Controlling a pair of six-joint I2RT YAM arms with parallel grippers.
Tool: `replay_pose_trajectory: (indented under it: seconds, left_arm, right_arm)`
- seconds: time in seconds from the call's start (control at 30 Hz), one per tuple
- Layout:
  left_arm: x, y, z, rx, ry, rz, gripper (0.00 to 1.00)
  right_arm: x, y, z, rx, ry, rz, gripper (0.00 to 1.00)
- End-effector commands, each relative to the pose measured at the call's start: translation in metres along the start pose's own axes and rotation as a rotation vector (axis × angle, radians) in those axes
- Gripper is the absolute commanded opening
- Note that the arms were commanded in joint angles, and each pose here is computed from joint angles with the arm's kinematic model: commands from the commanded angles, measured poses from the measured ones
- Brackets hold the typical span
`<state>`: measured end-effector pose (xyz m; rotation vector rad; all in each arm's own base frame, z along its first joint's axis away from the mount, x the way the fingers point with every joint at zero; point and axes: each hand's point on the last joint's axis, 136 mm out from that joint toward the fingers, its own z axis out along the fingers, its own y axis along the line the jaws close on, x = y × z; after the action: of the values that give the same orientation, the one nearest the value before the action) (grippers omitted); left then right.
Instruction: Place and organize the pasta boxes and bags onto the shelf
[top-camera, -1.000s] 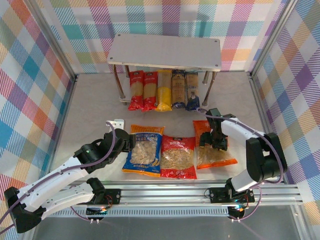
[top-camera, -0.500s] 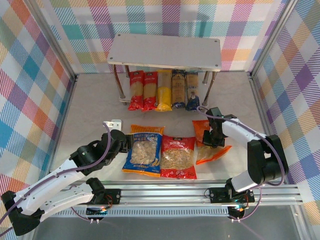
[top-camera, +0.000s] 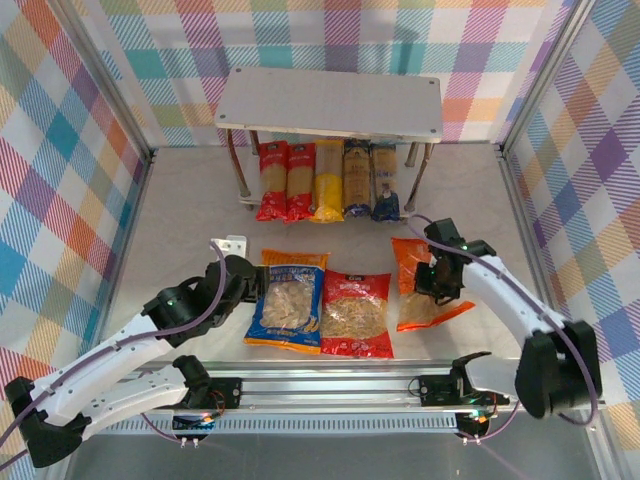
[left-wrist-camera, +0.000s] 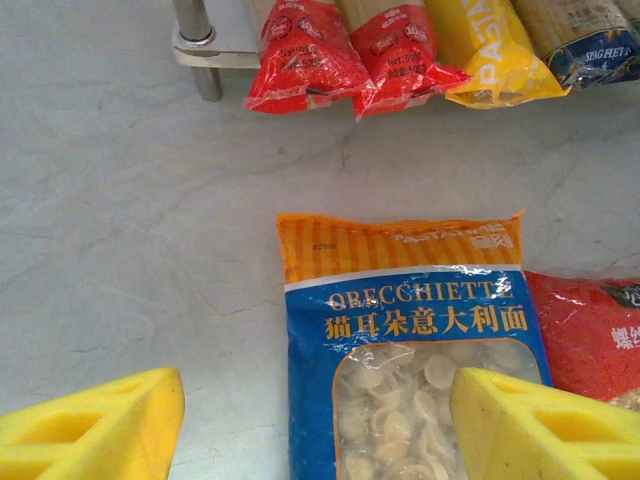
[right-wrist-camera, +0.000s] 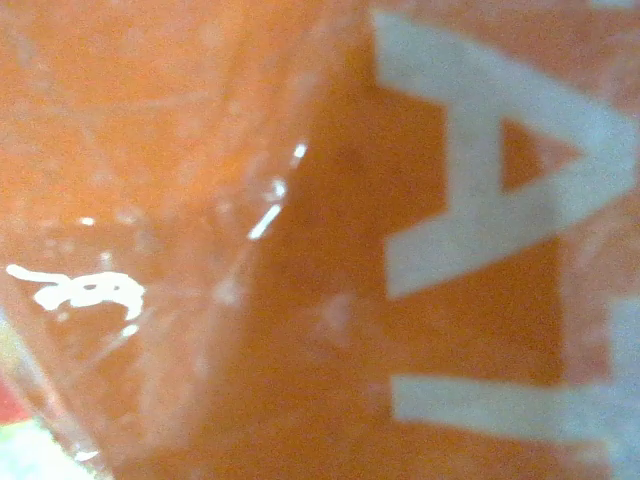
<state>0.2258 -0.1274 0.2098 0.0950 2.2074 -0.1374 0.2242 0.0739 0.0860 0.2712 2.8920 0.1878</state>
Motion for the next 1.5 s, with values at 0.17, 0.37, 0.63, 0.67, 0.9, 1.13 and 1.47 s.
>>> replay_pose_trajectory:
  seconds: [0.17,0.37,0.63,0.67,0.9,1.13,1.47]
  left_arm:
    - [-0.022,-0.008,-0.007,0.022,-0.052,0.002,0.7]
    - [-0.038,-0.013,-0.012,0.026,-0.072,0.02,0.71]
    - [-0.053,-0.024,-0.013,0.055,-0.096,0.018,0.71]
    - [-0.054,-0.026,-0.013,0.059,-0.097,0.017,0.71]
    - [-0.06,-0.025,-0.017,0.057,-0.105,0.025,0.71]
    - [-0.06,-0.02,-0.017,0.034,-0.11,0.032,0.71]
    - [-0.059,-0.019,-0.008,0.018,-0.098,0.041,0.72]
  right_arm:
    - [-0.031,-0.005,-0.095,0.001,-0.293,-0.027,0.0]
    - [-0.058,-0.001,-0.196,-0.036,-0.547,-0.049,0.0]
    - [-0.12,0.043,-0.326,-0.173,-0.837,-0.128,0.0]
    - [-0.132,0.049,-0.338,-0.186,-0.876,-0.135,0.0]
    - [-0.213,0.102,-0.375,-0.258,-1.025,-0.189,0.0]
    - [-0.275,0.135,-0.386,-0.285,-1.125,-0.198,0.0]
    - [-0.322,0.157,-0.372,-0.342,-1.155,-0.102,0.0]
